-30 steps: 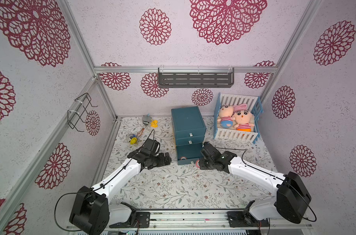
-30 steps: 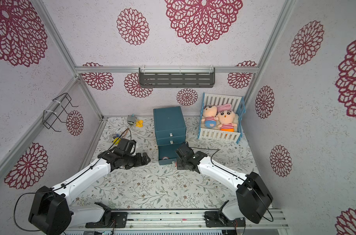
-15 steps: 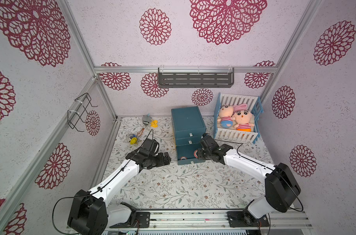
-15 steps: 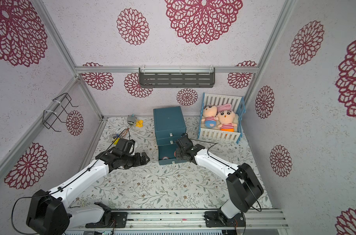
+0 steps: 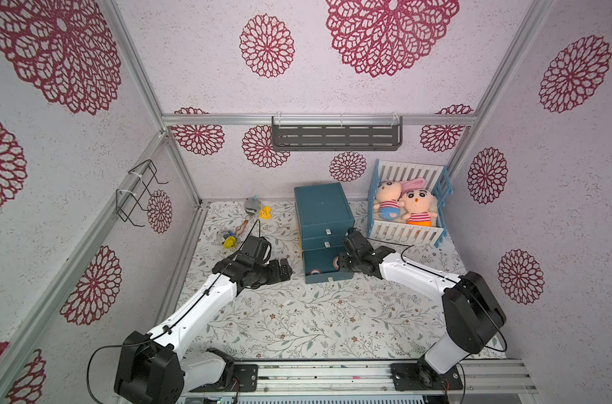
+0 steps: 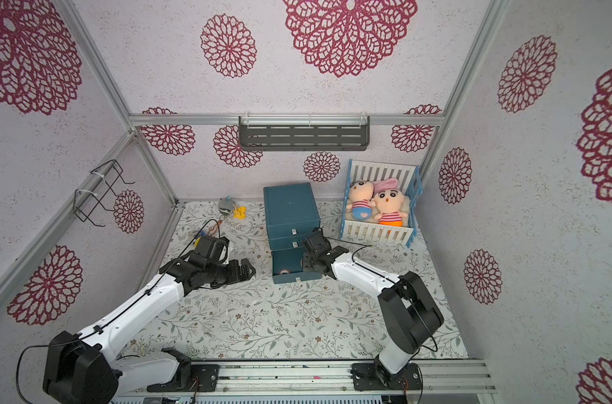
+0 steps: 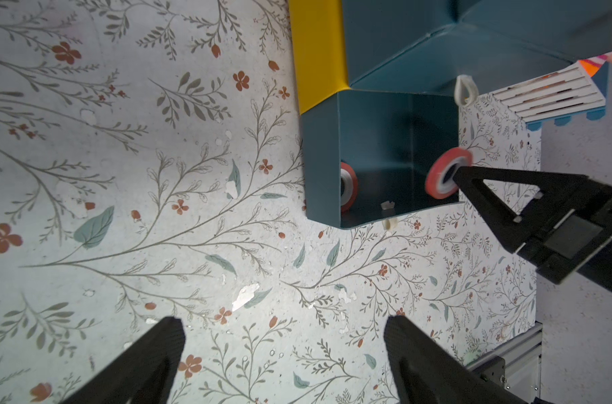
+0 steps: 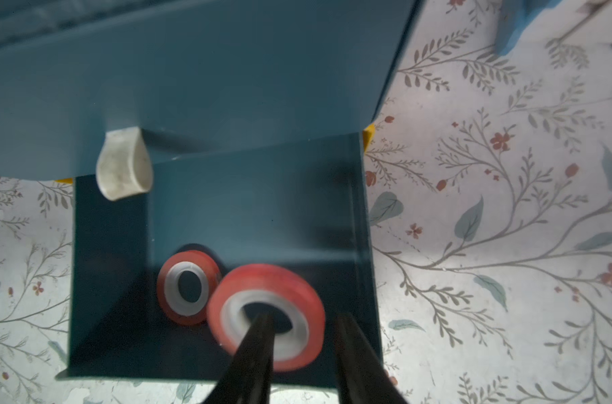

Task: Place the transparent tape into the drawer according to color
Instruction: Place the tape in the drawer.

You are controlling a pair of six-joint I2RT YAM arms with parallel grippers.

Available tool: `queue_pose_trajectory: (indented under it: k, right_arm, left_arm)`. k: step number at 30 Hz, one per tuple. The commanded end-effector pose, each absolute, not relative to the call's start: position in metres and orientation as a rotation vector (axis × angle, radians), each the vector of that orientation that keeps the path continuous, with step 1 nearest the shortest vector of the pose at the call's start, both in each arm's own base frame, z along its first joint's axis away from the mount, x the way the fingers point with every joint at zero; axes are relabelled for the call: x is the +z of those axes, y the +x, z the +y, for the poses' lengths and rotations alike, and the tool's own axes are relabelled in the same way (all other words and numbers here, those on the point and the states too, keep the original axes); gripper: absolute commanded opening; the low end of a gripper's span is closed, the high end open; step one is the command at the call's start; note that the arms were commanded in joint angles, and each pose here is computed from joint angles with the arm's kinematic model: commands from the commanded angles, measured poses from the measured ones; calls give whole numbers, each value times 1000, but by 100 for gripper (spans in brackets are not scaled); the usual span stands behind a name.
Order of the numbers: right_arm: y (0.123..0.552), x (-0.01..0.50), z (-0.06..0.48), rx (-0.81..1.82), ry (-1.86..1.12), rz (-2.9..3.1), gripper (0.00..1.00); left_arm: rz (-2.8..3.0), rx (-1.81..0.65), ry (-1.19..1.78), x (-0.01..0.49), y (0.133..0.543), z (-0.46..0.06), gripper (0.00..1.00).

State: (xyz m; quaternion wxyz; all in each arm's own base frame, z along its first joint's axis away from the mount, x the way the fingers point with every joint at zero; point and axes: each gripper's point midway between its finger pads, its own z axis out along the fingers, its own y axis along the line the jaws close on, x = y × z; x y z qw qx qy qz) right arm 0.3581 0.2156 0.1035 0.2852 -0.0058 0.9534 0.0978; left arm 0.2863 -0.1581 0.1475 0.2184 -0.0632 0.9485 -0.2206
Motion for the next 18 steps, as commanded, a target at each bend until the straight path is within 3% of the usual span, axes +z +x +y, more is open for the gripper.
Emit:
queue_pose_trajectory:
  k: [1, 5, 18]
  right_arm:
    - [371, 127, 221, 309, -19, 2468, 56]
    - [369, 137, 221, 330, -18, 2441, 67]
    - [327, 163, 222, 524, -7, 2331, 87]
  left_arm:
    - [2568, -594, -173, 167, 302, -154, 97]
    - [2539, -595, -169, 182, 318, -156, 97]
    - [2443, -611, -128, 240, 381, -172, 97]
